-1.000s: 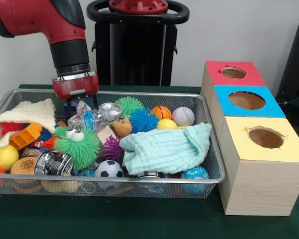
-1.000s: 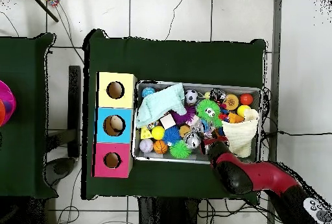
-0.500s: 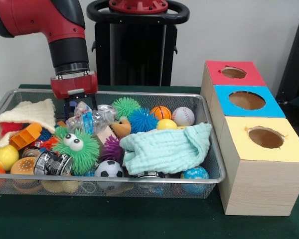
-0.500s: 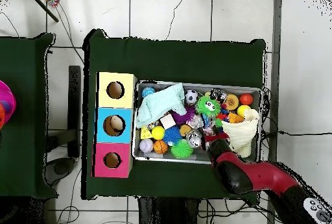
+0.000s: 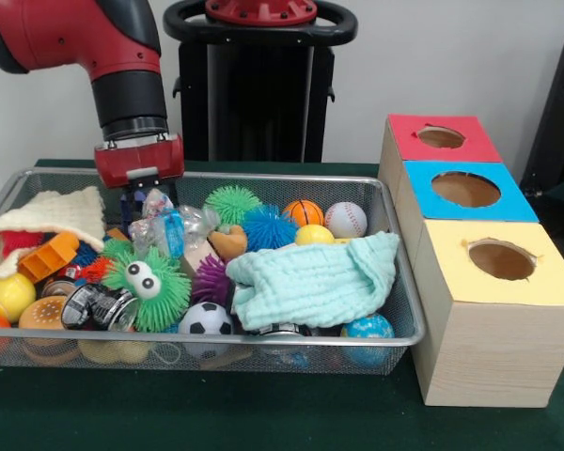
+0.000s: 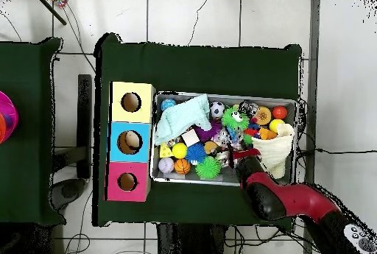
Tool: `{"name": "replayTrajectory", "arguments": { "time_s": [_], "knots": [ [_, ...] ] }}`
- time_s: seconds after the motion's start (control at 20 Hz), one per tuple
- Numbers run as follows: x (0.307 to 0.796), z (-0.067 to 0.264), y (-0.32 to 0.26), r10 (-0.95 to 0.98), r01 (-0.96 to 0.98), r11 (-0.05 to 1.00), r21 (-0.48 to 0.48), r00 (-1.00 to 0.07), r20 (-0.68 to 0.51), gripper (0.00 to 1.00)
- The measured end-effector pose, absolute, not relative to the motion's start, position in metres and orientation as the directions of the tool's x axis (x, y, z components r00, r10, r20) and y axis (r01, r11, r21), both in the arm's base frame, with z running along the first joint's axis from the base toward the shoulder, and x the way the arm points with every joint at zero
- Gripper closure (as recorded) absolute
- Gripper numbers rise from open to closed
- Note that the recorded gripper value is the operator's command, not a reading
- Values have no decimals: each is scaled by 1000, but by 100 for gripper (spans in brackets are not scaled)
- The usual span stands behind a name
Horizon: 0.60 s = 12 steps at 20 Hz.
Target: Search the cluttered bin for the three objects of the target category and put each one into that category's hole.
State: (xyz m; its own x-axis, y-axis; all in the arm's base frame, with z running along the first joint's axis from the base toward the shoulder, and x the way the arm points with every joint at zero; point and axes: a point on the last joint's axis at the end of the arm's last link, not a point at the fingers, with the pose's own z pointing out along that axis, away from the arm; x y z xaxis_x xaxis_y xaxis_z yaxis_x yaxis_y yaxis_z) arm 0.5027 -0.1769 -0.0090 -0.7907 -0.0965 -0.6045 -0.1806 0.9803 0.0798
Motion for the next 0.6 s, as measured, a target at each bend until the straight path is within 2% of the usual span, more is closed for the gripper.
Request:
{"name": "replayTrajectory", "arguments": {
  "time_s": [0.6],
  "knots": [
    [508, -7, -179, -64, -165, 981, 105, -779, -624, 100]
  ]
}}
